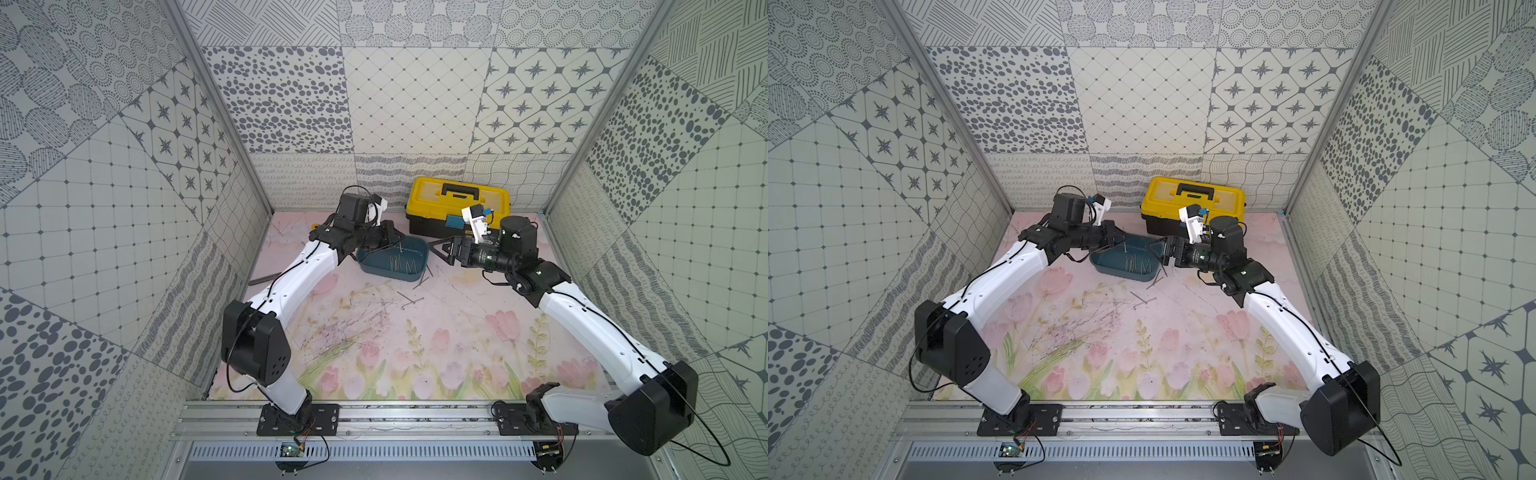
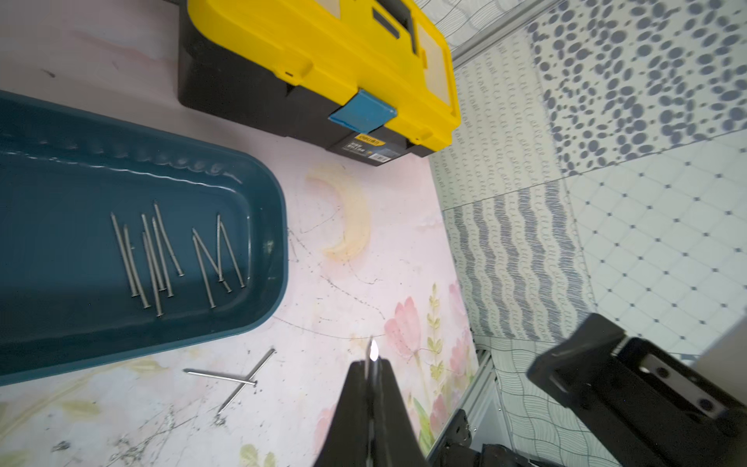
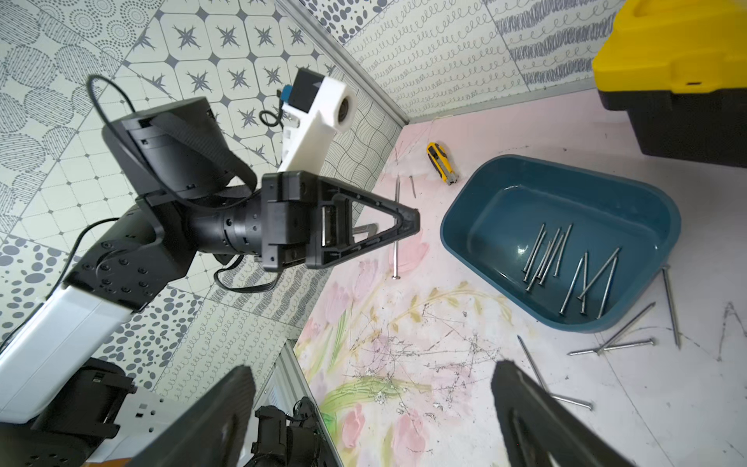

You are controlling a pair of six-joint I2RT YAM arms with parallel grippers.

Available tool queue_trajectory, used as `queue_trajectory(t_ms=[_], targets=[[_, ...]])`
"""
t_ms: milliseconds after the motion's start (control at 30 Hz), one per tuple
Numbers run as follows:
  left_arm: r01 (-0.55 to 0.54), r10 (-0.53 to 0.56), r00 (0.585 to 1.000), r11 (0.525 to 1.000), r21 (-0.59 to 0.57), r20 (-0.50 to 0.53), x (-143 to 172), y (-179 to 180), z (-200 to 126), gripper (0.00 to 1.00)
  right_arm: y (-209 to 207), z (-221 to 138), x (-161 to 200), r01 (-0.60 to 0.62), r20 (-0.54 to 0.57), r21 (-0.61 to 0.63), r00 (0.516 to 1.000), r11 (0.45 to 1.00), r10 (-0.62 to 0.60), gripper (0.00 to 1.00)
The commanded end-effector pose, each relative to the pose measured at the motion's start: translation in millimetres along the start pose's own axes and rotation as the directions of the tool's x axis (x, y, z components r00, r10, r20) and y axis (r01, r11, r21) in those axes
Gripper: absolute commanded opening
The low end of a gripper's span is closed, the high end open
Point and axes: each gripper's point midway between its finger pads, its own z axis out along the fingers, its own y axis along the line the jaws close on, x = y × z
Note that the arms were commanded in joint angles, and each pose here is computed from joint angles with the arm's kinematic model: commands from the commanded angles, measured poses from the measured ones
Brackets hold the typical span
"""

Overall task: Put the nails on the desktop into the storage box
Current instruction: Place the nail in the storage box.

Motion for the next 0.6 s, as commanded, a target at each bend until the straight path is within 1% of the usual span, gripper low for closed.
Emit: queue_trajectory(t_ms=[0,133,167,200,233,300,333,367,467,567], targets=[[-0.114,0.082,0.986,0.968,-0.222,-0.146,16,58,21,0.0,16,-15,-10,0.066,0.02,0.009,0.998,0.998,-0.066,0.97],[-0.16,0.105,0.972,0.95,-0.266,-0.212,18,83,44,0.0,10,-34,-9,0.141,0.041,0.114,0.988,0.983,-0.147,0.97],[-0.17,0.109,0.969,0.946,-0.276,-0.222,18,88,49,0.0,4,-42,-12,0.124,0.079,0.166,0.987,0.978,-0.138,0.97],[-0.178,0.113,0.966,0.943,-0.282,-0.233,19,93,55,0.0,-3,-49,-14,0.074,0.118,0.204,0.988,0.976,-0.1,0.97],[-0.183,0.115,0.964,0.94,-0.288,-0.239,20,98,60,0.0,-5,-54,-9,0.039,0.126,0.2,0.99,0.979,-0.065,0.97],[-0.19,0.113,0.961,0.933,-0.306,-0.252,22,111,71,0.0,6,-59,-4,0.045,0.131,0.127,0.989,0.991,-0.061,0.97],[-0.191,0.111,0.96,0.931,-0.311,-0.258,24,117,78,0.0,8,-60,-2,0.051,0.127,0.109,0.99,0.993,-0.065,0.97],[-0.191,0.108,0.959,0.929,-0.316,-0.262,25,122,82,0.0,8,-60,0,0.042,0.12,0.109,0.991,0.993,-0.055,0.97],[-0.181,0.087,0.956,0.925,-0.333,-0.279,32,139,98,0.0,-1,-65,6,-0.004,0.104,0.16,0.995,0.987,-0.013,0.97],[-0.176,0.074,0.954,0.923,-0.342,-0.292,39,152,112,0.0,-1,-71,11,-0.002,0.076,0.194,0.997,0.981,-0.013,0.97]])
